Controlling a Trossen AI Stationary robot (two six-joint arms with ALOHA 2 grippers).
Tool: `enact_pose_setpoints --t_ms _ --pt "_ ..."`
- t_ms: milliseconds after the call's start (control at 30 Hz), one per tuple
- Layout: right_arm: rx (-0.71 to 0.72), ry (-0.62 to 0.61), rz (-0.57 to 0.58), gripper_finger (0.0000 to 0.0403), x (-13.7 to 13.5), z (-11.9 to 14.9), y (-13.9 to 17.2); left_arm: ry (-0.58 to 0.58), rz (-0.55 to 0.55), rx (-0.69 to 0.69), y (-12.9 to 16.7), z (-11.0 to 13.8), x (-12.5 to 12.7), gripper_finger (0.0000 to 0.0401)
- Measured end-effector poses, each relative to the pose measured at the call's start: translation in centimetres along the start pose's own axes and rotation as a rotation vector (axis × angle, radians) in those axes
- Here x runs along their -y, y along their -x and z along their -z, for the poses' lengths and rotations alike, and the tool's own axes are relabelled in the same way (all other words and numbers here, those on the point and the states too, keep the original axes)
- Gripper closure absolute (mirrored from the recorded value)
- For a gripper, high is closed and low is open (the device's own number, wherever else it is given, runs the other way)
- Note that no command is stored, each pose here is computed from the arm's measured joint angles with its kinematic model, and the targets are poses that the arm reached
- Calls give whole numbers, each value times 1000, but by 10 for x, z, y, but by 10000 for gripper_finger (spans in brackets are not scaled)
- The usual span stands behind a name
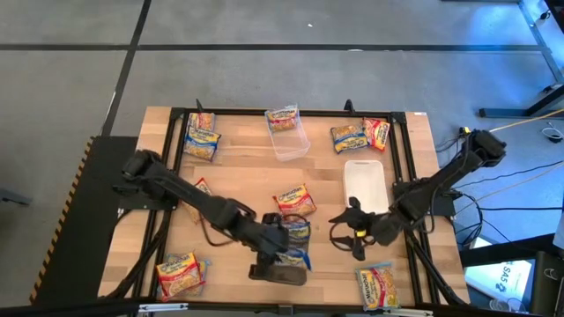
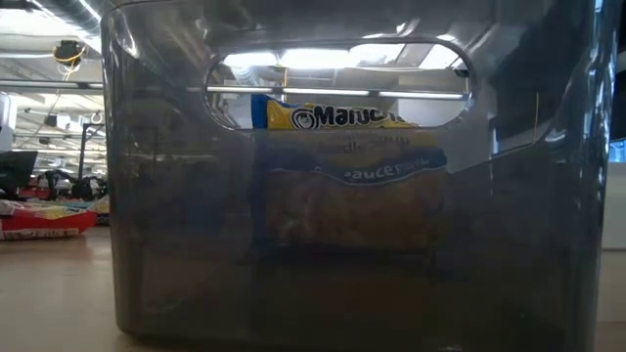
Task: Sort Maruchan noodles
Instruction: Put the bottom left blue noodle pack into the black bin
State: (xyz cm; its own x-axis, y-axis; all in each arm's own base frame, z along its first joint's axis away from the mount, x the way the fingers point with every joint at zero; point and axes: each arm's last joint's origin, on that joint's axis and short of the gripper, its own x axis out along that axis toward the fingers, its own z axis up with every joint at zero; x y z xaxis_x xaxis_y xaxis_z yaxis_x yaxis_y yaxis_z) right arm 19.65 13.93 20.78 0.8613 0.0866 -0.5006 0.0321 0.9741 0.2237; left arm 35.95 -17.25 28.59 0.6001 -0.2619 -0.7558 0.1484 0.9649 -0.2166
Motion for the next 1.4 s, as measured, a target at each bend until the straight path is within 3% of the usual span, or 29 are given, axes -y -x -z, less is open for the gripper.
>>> enact_pose_setpoints --t_ms 133,367,967,1400 --pt "21 -18 45 155 -2 3 -1 22 -98 -92 -19 -2 -3 282" --pt "48 -65 78 155 -1 2 -1 62 -161 -131 -37 -1 -16 282" --pt "40 -73 80 155 0 3 -1 88 -187 -306 -49 13 -31 282" --pt "42 -57 85 155 0 3 -2 15 -170 -310 -49 12 -33 282"
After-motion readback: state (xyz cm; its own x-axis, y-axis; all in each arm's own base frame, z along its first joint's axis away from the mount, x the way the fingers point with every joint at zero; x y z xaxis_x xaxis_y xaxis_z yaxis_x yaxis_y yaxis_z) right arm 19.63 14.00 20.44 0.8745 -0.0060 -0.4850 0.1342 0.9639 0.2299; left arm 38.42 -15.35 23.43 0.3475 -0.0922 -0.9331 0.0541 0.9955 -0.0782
